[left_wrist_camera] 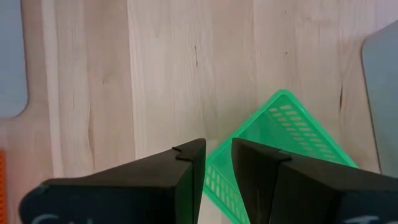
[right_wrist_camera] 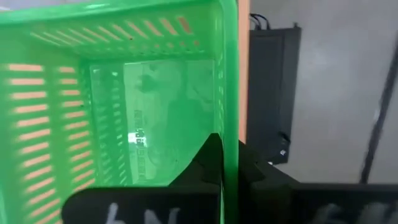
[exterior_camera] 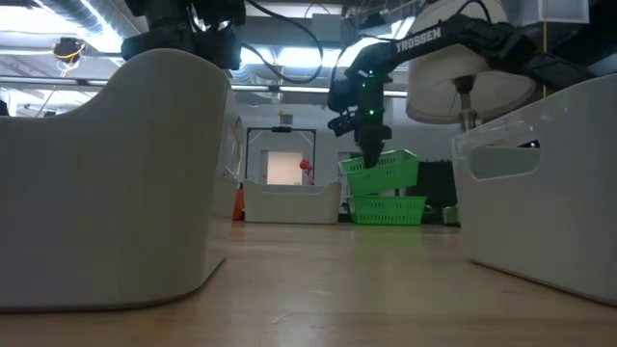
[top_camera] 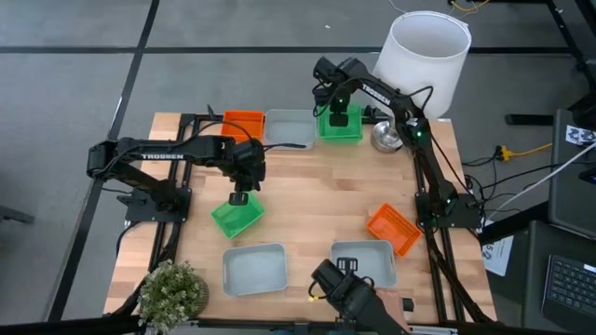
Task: Stack baskets by color
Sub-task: Stack the bottom right green bin on the top green bin, then stack the bottom orange bin on the orange bin
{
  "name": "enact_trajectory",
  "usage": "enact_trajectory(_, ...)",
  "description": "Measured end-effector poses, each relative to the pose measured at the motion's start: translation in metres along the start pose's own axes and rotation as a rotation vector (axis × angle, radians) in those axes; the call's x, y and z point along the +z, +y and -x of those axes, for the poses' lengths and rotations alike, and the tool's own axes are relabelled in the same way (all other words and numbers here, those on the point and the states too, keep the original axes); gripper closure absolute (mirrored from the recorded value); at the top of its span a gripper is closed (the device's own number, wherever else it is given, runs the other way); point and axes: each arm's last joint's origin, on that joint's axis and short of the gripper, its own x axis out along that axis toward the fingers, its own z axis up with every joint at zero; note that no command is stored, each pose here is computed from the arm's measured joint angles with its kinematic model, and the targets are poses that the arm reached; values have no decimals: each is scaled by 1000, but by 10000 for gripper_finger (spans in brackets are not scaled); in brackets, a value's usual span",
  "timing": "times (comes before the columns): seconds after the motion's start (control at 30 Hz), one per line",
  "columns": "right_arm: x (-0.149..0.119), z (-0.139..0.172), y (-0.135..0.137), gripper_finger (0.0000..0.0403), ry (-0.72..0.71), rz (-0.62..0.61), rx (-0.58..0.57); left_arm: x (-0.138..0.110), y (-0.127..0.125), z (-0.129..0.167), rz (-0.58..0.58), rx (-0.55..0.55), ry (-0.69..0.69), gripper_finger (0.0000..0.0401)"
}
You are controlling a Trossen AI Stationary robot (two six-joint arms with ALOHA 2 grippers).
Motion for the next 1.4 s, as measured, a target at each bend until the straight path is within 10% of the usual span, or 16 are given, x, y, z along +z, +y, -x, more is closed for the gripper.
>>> enact_trajectory(0.8, -6, -16, -2, 285, 120, -11, 8, 0, 1, 0, 0, 26, 6, 331)
enact_trajectory(1.07, 8, 20, 42, 291, 41, -302, 183, -1, 3, 0, 35, 76, 16, 331)
enact_trajectory(1.4, 15, 102, 102, 302, -163, -121, 206, -2, 2, 0, 78, 79, 29, 331)
